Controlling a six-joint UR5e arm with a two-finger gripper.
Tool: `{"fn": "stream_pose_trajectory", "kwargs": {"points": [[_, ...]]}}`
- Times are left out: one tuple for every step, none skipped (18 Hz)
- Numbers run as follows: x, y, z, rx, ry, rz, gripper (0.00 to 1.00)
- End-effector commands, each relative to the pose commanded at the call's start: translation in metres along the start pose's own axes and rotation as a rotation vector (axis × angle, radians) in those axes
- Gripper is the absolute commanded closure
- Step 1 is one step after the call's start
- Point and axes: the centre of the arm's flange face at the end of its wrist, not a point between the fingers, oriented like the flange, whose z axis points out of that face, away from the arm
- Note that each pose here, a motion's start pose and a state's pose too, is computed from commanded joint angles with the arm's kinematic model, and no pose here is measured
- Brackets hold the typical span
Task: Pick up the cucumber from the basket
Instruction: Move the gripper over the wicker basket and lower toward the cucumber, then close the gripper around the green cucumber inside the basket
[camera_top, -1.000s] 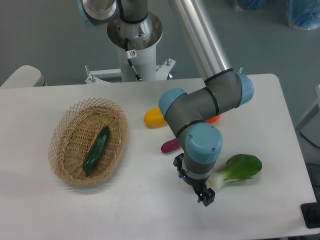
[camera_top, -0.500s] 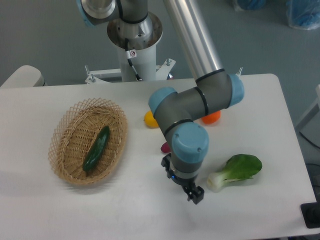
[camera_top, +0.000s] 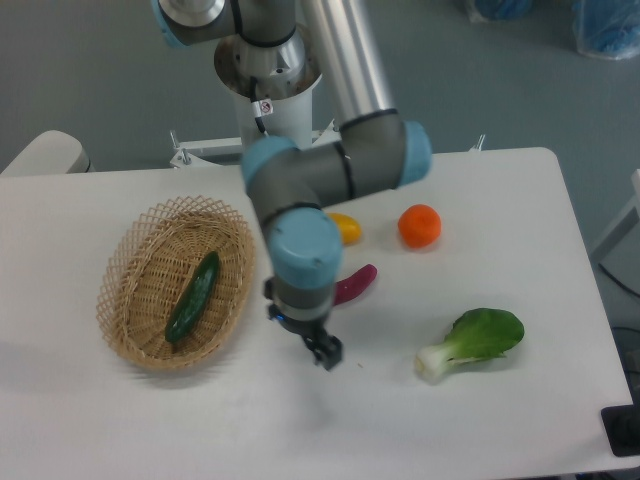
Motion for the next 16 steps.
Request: {"fn": "stream_pose_trajectory", "kwargs": {"points": [[0.011,-0.006,0.003,-0.004,0.007,0.000,0.00],[0.020,-0.009,0.004,-0.002,0.002,-0.008,0.00],[0.031,-0.014,0.007,0.002,-0.006,-0.017,0.00],[0.042,-0.019,0.008,0.010,-0.015,-0.028,0.00],[0.054,-0.023,0.011,0.010,-0.016,-0.039,0.00],[0.064,-0.027,0.019,0.002,-0.004,-0.050,0.00],[0.073,-0.030,0.025,-0.007,0.006,-0.075,0.00],[0.080,-0.033,0.028,-0.011,0.010,-0.103,0.00],[0.086,-0.037,0.029,-0.012,0.011,-0.120,0.00],[0.089,-0.040,0.030,-0.013,0.011,-0.128,0.00],[0.095,-0.044,0.031,-0.015,0.013,-0.123,0.00],[0.100,-0.047,0.032,-0.018,0.016,-0.117,0.00],[0.103,-0.050,0.034,-0.020,0.018,-0.120,0.00],[0.105,-0.052,0.038,-0.024,0.021,-0.139,0.00],[0.104,-0.054,0.042,-0.019,0.013,-0.163,0.00],[0.103,-0.055,0.046,-0.013,0.004,-0.190,0.00]]}}
